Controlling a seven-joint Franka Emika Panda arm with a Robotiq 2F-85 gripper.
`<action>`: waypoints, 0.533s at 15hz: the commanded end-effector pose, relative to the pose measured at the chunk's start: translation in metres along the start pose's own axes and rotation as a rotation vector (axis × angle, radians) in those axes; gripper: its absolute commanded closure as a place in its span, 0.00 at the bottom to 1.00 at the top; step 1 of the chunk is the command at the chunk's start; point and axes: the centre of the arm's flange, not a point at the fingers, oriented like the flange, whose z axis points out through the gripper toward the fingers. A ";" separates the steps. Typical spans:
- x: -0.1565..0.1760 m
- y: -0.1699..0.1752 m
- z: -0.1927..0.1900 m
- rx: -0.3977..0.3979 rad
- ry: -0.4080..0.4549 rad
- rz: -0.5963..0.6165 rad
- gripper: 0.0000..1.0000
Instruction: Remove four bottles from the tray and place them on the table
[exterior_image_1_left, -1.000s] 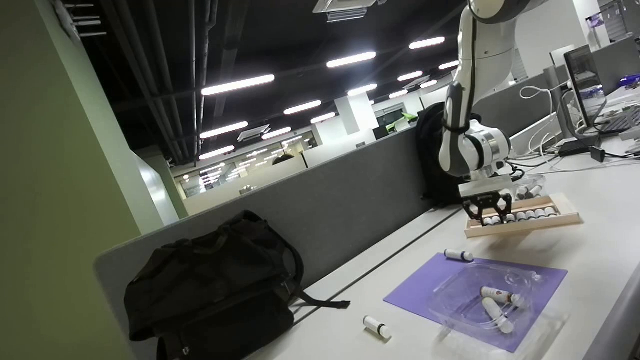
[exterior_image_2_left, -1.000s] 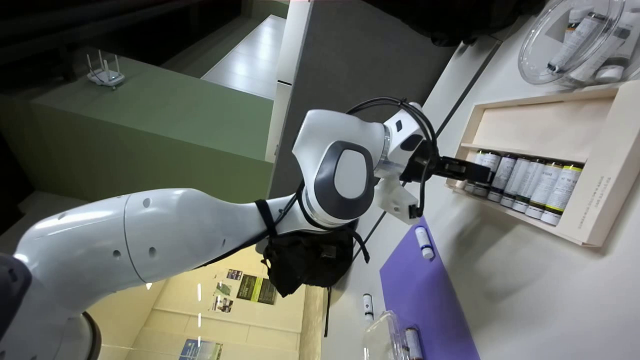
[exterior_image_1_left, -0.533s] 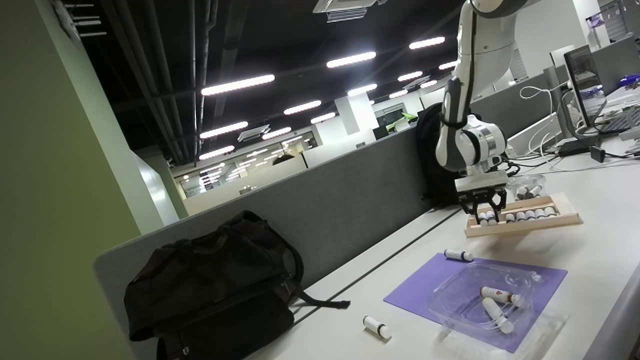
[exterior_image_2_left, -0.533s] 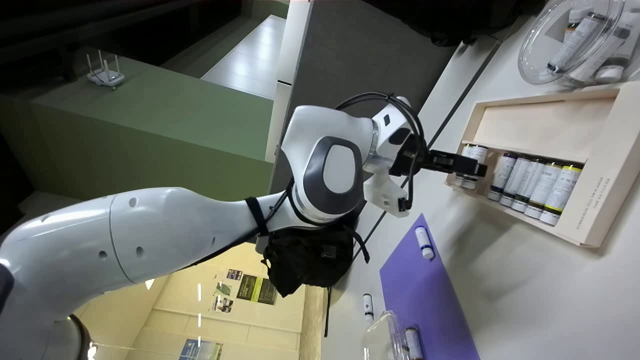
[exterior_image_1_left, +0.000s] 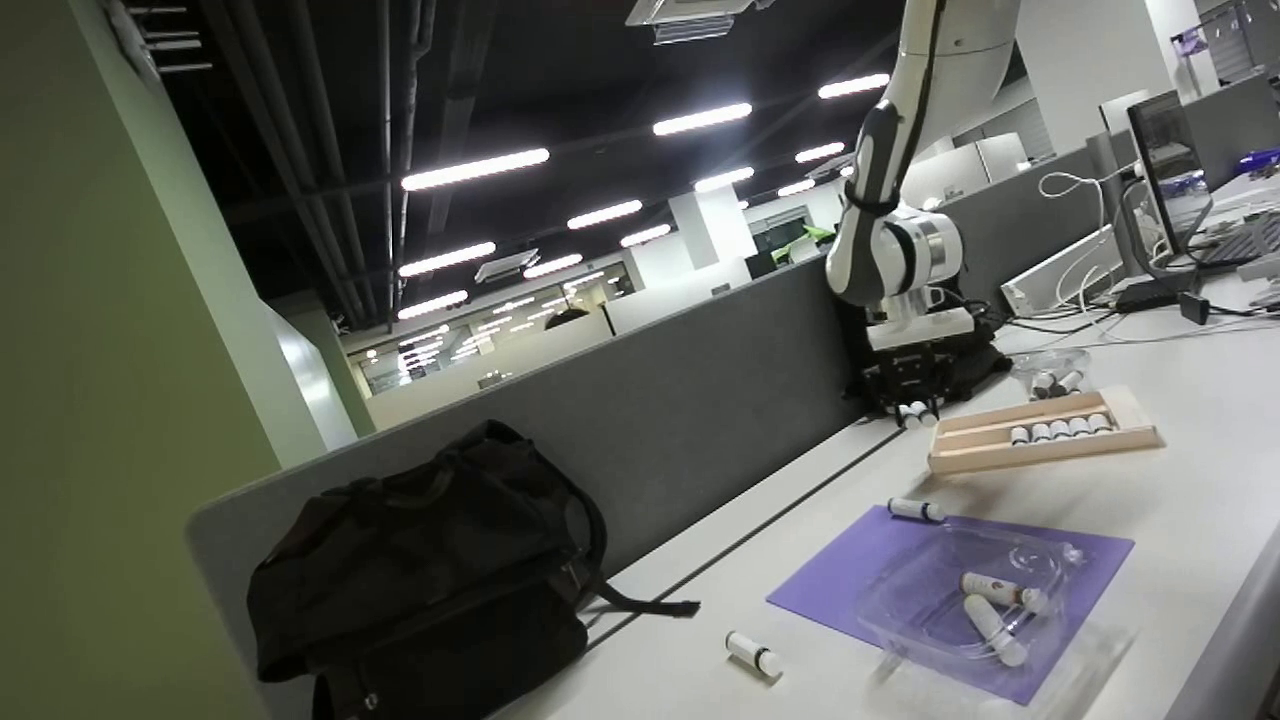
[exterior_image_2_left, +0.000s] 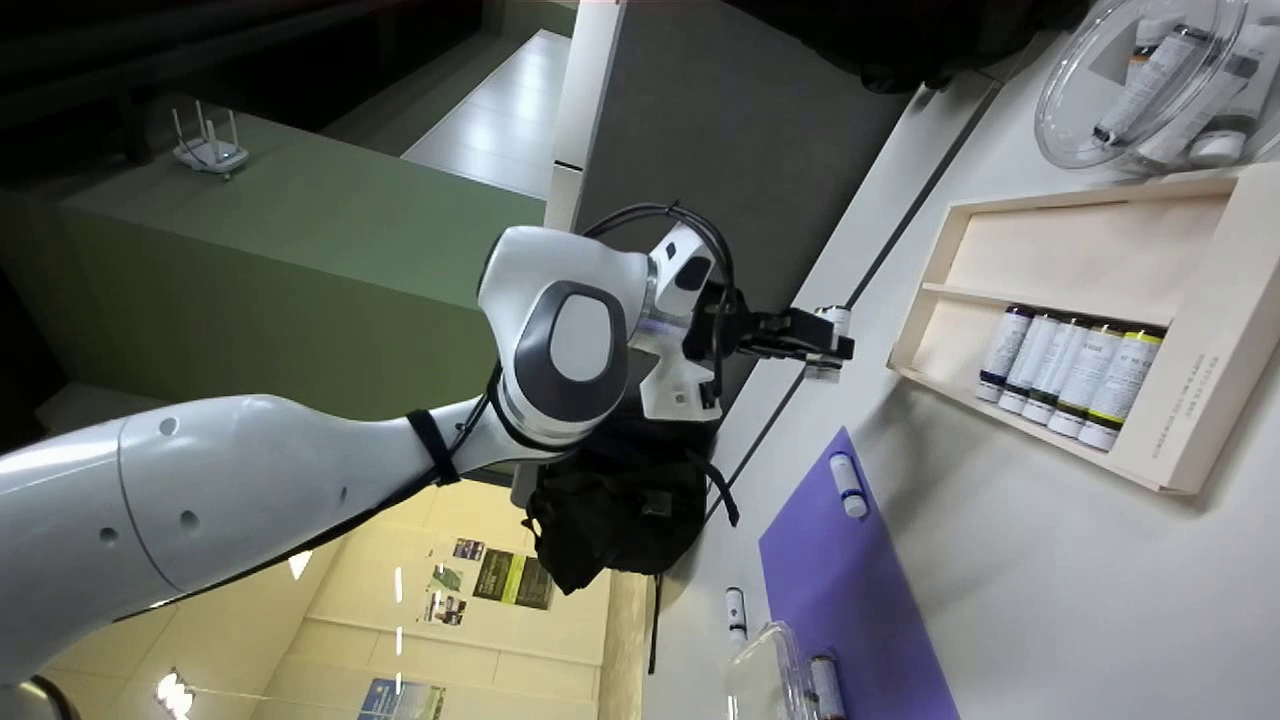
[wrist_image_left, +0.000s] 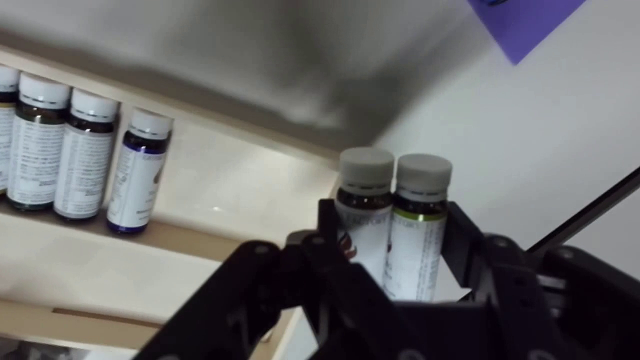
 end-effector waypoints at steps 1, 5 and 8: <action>-0.036 -0.044 -0.012 0.002 -0.034 -0.178 0.72; -0.082 -0.098 0.004 -0.005 -0.075 -0.335 0.72; -0.119 -0.123 0.025 -0.015 -0.123 -0.424 0.72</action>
